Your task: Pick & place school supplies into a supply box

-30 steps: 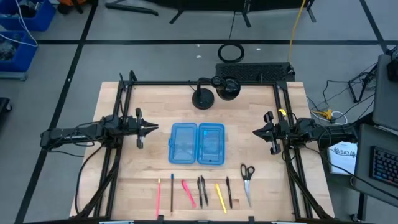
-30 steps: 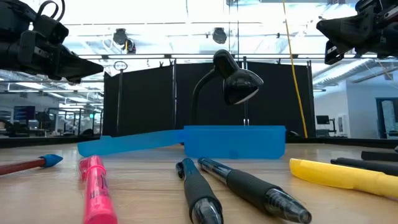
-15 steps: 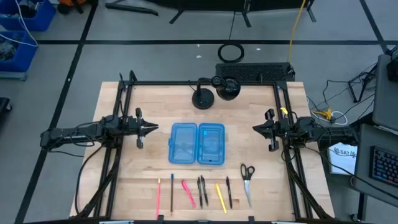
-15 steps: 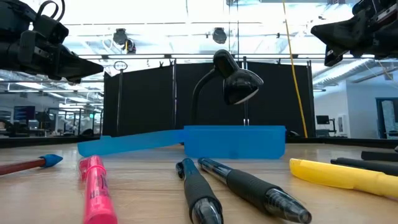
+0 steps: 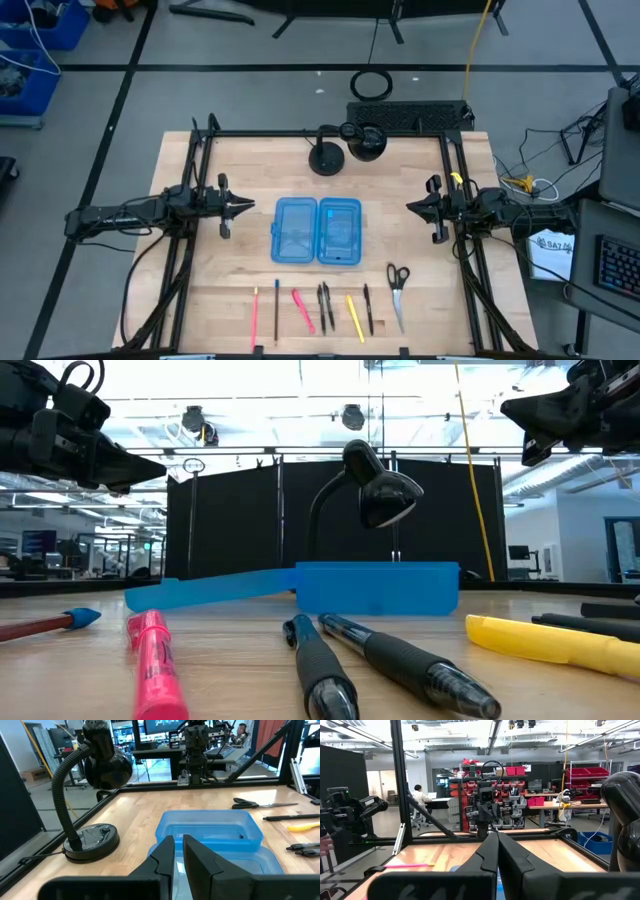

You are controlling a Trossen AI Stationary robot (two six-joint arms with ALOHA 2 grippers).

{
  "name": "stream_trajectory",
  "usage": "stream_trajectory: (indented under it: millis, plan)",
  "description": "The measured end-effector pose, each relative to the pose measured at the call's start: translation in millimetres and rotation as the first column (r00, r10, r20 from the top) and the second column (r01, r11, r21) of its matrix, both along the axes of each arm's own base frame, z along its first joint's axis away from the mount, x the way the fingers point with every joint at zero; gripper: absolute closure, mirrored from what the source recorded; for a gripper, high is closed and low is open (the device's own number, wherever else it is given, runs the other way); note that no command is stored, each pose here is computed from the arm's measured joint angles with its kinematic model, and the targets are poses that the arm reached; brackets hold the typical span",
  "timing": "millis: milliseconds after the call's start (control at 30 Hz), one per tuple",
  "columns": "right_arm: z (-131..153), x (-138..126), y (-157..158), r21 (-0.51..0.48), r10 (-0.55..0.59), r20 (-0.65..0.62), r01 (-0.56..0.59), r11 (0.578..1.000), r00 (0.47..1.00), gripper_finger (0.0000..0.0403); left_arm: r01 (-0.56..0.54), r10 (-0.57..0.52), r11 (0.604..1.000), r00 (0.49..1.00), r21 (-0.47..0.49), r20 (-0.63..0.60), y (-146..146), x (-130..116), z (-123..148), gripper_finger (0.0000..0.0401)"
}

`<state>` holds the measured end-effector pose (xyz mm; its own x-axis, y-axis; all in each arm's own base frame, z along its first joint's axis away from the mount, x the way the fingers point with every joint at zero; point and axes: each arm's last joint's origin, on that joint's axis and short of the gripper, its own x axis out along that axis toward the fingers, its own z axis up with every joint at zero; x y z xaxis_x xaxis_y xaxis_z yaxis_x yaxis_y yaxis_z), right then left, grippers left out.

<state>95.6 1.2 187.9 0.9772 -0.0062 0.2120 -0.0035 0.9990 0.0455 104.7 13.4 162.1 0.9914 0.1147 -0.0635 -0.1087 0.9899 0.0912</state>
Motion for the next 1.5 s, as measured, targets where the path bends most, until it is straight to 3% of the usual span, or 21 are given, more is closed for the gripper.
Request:
stream_trajectory:
  millis: [367,833,1067,1200,1333,1500]
  plan:
    - [0,0,0,0.000,0.000,0.000,0.000,1.000,1.000,0.0403,0.000,0.000,1.000,1.000,-0.002,0.000,0,0,0,0.0357]
    - [0,0,0,0.000,0.000,0.000,0.000,1.000,1.000,0.0403,0.007,-0.003,0.972,1.000,-0.236,0.016,-1,0,-1,0.0357]
    - [0,0,0,0.000,0.000,0.000,0.000,1.000,1.000,0.0403,0.010,-0.009,0.967,1.000,-0.253,0.005,-1,0,-2,0.0357]
    - [0,0,0,-0.007,-0.002,0.000,0.002,1.000,1.000,0.0403,-0.038,0.044,0.965,0.999,-0.259,0.017,1,0,-1,0.0357]
    - [0,0,0,-0.056,-0.013,-0.002,0.013,0.998,1.000,0.0403,-0.066,0.050,0.937,0.997,-0.343,-0.056,-1,-2,6,0.0368]
    - [-1,0,0,-0.035,-0.010,-0.016,0.009,0.999,1.000,0.0403,-0.184,0.030,0.837,0.956,-0.516,-0.291,-10,-3,20,0.0396]
